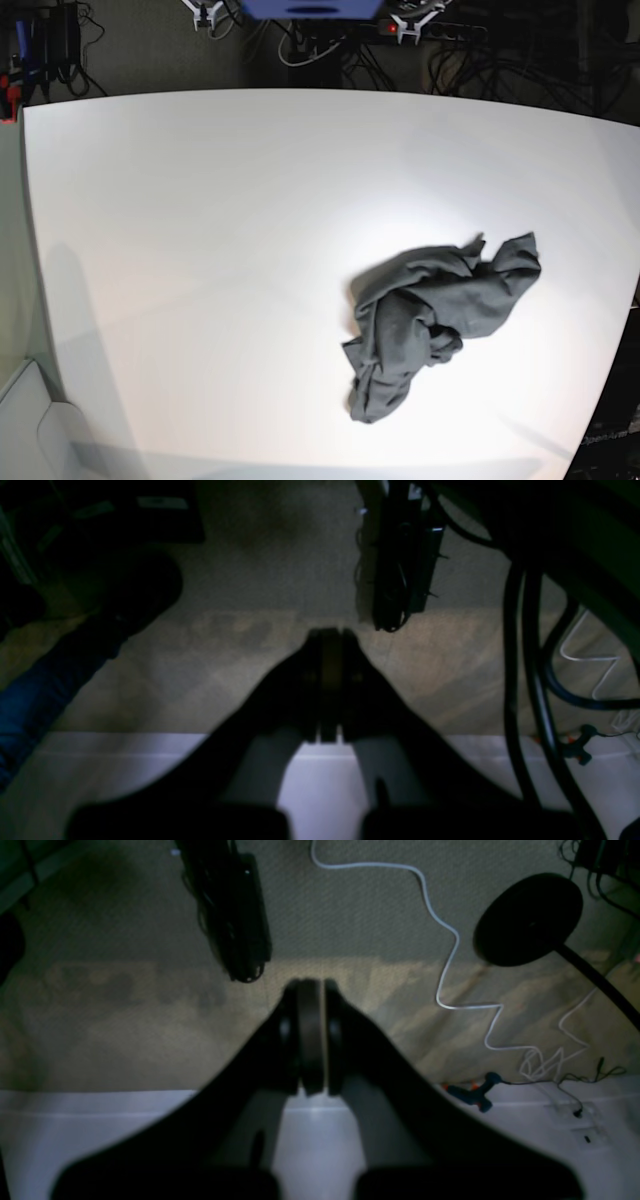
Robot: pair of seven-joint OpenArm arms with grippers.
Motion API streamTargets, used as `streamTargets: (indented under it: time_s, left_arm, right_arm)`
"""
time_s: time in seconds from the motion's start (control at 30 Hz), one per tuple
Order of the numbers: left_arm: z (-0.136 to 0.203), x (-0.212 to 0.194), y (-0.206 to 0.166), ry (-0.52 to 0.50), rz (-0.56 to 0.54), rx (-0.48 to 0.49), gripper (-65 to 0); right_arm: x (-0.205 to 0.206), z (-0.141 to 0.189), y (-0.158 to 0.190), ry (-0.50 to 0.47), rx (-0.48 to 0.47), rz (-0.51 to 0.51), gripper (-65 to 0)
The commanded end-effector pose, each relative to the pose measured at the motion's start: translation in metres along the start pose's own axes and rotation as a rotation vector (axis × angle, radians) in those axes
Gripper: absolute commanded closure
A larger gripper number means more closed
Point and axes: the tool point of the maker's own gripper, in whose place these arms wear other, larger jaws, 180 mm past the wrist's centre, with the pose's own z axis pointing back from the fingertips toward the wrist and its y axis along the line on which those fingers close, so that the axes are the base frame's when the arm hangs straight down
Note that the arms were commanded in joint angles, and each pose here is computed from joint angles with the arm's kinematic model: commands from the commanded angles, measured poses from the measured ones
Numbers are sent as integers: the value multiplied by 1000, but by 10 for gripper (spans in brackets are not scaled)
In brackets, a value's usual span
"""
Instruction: Layout the t-shirt on the table in an organized manner, then fold the t-shirt properly
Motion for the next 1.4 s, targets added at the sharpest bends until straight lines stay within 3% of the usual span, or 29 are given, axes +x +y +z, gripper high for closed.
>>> streamTargets:
  time_s: [0.0,0.2,0.37,0.63,0.77,0.97,1.1,1.37]
  left_arm:
    - [0,-4,-2,5,-1,-3,0]
    - [7,-5,0,-75,-4,-4,0]
    - [20,-2,10,-159,-13,9,0]
    - [41,-10,17,-232,-28,17,0]
    - [68,-3,21,-321,-44,24,0]
    - [114,9,17,-450,-56,13,0]
    - [144,22,42,-530,-16,69,0]
    - [210,49,60,-686,-48,113,0]
  right_arm:
    - [-7,0,-1,12,4,3,0]
    - [-19,1,-15,19,-14,1,0]
    - [-17,14,-19,-89,-20,21,0]
    - [-8,68,-19,-239,-2,50,0]
    - [7,101,-2,-310,87,93,0]
    - [33,144,0,-397,82,118,0]
    - [53,169,0,-456,74,131,0]
    - [99,215,-28,-573,-11,115,0]
